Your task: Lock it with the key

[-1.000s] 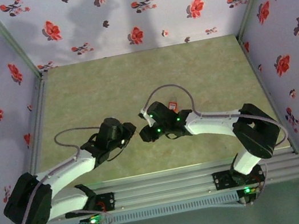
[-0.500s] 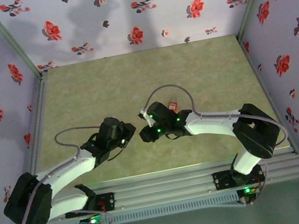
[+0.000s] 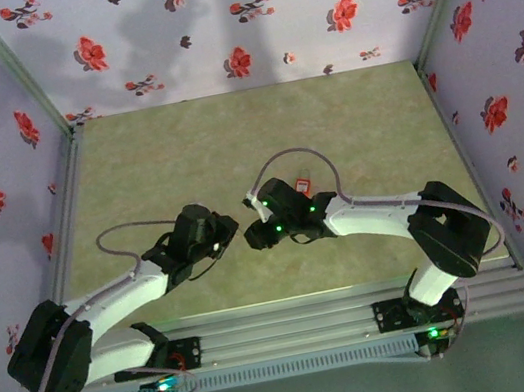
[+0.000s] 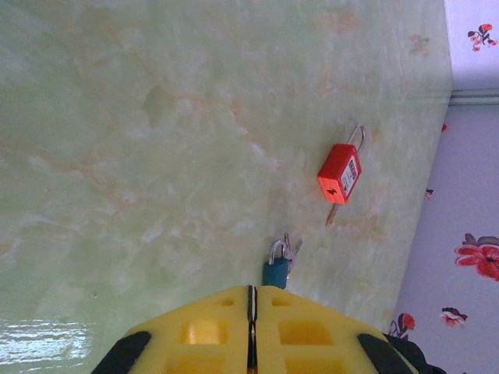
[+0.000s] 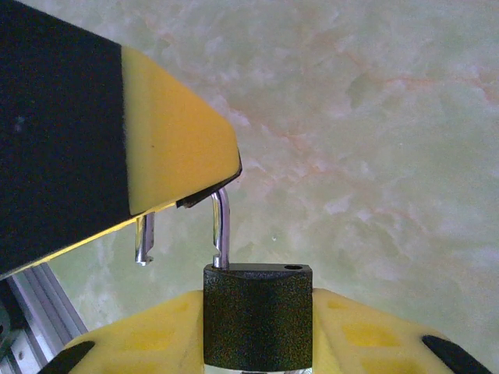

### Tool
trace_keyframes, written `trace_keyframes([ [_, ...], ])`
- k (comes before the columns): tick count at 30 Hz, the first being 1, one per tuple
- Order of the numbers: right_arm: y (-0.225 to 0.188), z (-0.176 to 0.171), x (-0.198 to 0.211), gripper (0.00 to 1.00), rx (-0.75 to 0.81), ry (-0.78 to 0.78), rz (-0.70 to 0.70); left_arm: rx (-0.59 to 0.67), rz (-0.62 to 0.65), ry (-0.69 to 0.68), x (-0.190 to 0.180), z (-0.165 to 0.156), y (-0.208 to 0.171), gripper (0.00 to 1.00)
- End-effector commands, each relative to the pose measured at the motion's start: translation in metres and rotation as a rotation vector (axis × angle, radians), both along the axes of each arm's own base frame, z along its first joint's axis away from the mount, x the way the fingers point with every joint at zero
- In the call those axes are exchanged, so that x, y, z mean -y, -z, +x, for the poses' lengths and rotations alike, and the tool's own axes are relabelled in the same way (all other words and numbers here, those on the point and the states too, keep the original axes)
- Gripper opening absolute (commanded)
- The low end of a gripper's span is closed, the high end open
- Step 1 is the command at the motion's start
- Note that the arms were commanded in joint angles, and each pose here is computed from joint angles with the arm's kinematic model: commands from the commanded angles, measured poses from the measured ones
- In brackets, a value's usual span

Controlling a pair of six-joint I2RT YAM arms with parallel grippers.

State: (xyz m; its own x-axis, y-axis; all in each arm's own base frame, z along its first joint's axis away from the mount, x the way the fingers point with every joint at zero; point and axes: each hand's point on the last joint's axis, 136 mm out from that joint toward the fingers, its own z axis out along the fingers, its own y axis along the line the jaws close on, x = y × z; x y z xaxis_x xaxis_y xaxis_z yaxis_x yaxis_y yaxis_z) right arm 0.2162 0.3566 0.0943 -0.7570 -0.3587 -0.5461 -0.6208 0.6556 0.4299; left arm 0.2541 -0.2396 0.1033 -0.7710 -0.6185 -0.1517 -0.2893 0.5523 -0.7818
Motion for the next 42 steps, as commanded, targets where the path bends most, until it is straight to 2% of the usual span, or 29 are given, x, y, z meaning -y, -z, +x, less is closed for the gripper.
trace_keyframes([
  [1,-0.016,-0.006,-0.010,0.36,0.039,-0.055,0.051,0.029,-0.021,0.007,0.005,0.002,-0.013,0.00],
  [10,-0.016,-0.007,-0.009,0.48,0.038,-0.063,0.050,0.043,-0.011,-0.010,-0.001,0.002,-0.019,0.00],
  [18,-0.016,-0.010,-0.010,0.51,0.036,-0.071,0.054,0.040,-0.003,-0.011,-0.003,0.001,-0.020,0.00],
  [29,-0.012,-0.016,-0.017,0.34,0.025,-0.098,0.053,0.046,-0.015,-0.014,-0.002,0.001,-0.024,0.00],
  [42,-0.010,-0.015,-0.015,0.20,0.029,-0.091,0.043,0.054,-0.041,-0.020,-0.004,-0.002,-0.028,0.00],
])
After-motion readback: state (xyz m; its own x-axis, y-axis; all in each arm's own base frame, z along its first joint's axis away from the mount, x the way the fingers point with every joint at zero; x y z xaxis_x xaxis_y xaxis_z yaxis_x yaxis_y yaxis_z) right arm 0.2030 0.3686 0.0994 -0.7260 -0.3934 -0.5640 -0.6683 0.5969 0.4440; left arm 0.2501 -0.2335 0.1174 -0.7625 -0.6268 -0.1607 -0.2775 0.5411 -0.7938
